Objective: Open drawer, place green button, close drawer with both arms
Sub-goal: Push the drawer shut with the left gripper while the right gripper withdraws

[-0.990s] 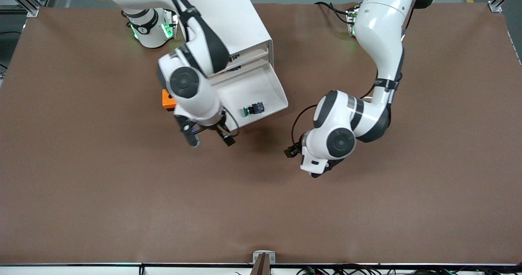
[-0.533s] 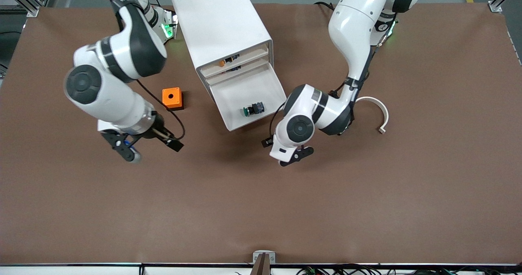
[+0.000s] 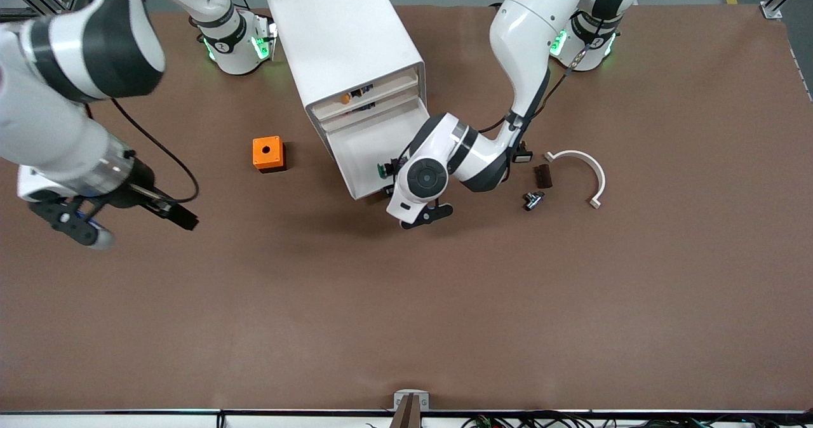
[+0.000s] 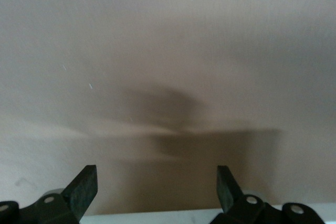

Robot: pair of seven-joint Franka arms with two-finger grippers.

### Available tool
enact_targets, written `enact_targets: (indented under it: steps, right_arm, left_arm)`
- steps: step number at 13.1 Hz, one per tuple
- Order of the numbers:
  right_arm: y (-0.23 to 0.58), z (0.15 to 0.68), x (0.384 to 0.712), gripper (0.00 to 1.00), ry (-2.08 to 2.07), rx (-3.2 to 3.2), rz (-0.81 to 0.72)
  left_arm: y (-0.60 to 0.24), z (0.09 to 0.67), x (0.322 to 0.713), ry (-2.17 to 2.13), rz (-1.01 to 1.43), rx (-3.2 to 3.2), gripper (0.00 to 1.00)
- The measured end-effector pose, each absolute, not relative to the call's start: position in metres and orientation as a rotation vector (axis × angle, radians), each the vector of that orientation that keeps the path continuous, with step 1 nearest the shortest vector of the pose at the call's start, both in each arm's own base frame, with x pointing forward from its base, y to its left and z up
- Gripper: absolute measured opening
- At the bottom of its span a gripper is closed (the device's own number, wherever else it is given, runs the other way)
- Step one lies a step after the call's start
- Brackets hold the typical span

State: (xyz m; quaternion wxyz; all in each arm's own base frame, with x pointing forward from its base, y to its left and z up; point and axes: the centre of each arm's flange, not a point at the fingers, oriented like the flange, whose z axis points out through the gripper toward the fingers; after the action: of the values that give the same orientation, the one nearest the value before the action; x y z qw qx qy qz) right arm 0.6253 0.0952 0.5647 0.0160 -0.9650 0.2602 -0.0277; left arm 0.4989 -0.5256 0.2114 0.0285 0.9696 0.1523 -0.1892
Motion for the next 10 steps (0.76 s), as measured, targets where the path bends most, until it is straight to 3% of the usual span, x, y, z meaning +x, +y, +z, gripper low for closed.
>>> enact_targets:
  steps: [10]
  right_arm:
    - [0.003, 0.609, 0.601, 1.0, 0.427, -3.107, -0.085]
  left_arm:
    - [-0.577, 0.208, 0.431, 0.432, -0.73, 2.965, 1.0]
